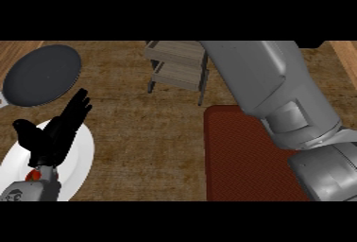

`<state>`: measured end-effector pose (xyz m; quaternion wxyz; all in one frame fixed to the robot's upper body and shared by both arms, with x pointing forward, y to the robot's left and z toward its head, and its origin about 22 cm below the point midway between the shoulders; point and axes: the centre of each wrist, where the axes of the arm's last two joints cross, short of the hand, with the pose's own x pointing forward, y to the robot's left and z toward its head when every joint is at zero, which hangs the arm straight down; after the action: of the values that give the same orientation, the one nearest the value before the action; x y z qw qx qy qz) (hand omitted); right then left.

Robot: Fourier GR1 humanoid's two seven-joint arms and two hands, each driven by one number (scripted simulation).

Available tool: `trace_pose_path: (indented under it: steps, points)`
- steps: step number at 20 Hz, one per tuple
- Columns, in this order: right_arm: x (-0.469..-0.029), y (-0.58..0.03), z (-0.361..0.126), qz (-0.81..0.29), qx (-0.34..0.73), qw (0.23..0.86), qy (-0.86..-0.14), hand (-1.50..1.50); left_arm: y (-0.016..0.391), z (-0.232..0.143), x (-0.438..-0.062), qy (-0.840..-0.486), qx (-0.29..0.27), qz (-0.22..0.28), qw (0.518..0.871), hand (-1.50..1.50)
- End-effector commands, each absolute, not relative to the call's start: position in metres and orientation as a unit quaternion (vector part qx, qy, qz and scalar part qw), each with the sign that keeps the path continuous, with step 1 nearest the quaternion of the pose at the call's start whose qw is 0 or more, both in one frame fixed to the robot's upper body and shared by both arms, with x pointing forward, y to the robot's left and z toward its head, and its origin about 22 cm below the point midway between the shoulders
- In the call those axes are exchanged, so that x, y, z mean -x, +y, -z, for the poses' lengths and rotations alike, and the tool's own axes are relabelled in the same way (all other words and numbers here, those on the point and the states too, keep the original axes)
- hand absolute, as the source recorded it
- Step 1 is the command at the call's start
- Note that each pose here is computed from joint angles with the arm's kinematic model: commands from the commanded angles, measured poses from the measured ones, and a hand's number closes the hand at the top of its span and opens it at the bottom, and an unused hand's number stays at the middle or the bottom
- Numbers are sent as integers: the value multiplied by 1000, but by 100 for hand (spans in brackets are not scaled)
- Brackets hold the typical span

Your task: Pick the pear from the tray and place it in the tiered basket

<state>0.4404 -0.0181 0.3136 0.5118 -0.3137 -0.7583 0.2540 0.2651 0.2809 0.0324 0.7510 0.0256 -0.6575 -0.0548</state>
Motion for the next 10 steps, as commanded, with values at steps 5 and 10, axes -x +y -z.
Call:
trace_pose_path:
  steps: [5,10]
  points:
    - [-446,-38,-334,-132,238,556,-785,-150,281,-33,-265,-654,-31,56,754,0]
    - [-449,-46,-331,-42,183,576,-795,-150,291,-44,-269,-658,-17,57,751,0]
